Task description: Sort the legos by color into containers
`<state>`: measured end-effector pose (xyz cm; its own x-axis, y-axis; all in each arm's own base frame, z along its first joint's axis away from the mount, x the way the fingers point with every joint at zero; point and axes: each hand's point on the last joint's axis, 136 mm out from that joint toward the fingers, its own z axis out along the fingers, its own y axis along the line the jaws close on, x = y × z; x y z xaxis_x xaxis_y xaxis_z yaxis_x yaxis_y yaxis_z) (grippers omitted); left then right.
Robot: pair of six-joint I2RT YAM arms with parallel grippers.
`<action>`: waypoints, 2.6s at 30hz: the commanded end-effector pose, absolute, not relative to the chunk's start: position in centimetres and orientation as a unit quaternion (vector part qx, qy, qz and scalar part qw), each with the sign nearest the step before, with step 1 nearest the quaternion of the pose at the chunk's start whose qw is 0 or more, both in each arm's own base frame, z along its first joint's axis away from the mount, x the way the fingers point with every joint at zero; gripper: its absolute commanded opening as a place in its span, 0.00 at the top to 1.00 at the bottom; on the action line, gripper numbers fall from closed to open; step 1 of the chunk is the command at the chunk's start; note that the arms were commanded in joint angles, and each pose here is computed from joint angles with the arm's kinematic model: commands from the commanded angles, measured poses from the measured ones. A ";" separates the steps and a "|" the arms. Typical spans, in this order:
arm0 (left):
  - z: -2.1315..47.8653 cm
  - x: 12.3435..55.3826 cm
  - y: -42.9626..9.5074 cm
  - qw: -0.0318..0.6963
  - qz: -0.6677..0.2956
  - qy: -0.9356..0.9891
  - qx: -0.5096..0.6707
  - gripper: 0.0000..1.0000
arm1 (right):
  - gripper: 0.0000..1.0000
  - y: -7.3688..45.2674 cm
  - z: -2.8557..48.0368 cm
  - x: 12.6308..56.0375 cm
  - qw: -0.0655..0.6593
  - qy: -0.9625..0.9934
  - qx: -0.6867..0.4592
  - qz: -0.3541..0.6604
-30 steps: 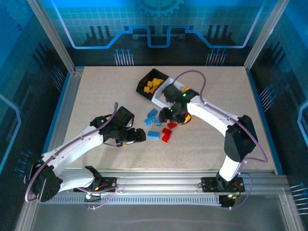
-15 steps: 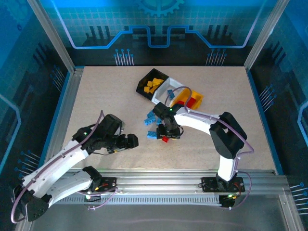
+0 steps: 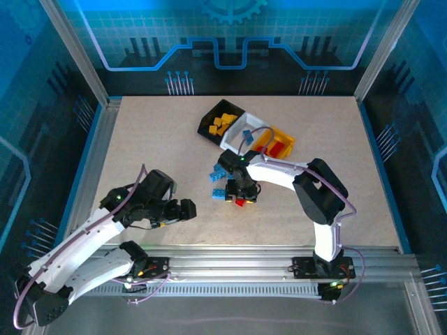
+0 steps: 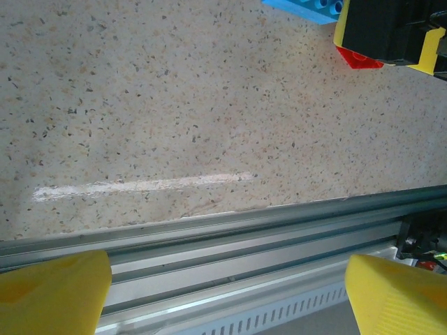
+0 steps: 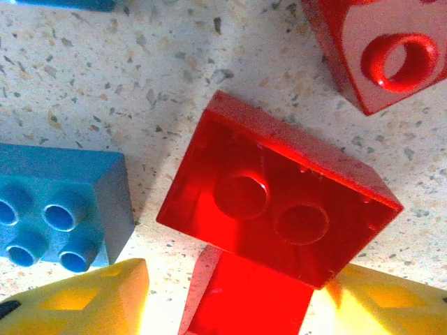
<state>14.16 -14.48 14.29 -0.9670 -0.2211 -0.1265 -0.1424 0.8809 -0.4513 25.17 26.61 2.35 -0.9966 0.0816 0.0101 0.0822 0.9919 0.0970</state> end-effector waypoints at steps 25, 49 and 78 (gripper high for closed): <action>12.1 16.3 -16.4 0.070 -0.238 0.963 -0.106 0.11 | 0.68 21.6 5.0 23.7 -0.019 -0.999 -0.043 -0.005; 12.3 21.4 -20.9 0.049 -0.249 0.962 -0.098 0.06 | 0.69 13.9 12.8 39.3 -0.101 -0.980 -0.117 -0.124; 12.3 20.4 -20.8 0.054 -0.238 0.968 -0.065 0.01 | 0.40 15.4 15.5 36.3 -0.121 -0.978 -0.106 -0.131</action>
<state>20.51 -20.24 12.20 -0.9765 -0.2080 -0.0561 -0.1580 0.8687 -0.4695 39.16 15.10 13.89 -0.9510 0.2326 -0.2035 0.1729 0.9462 0.2735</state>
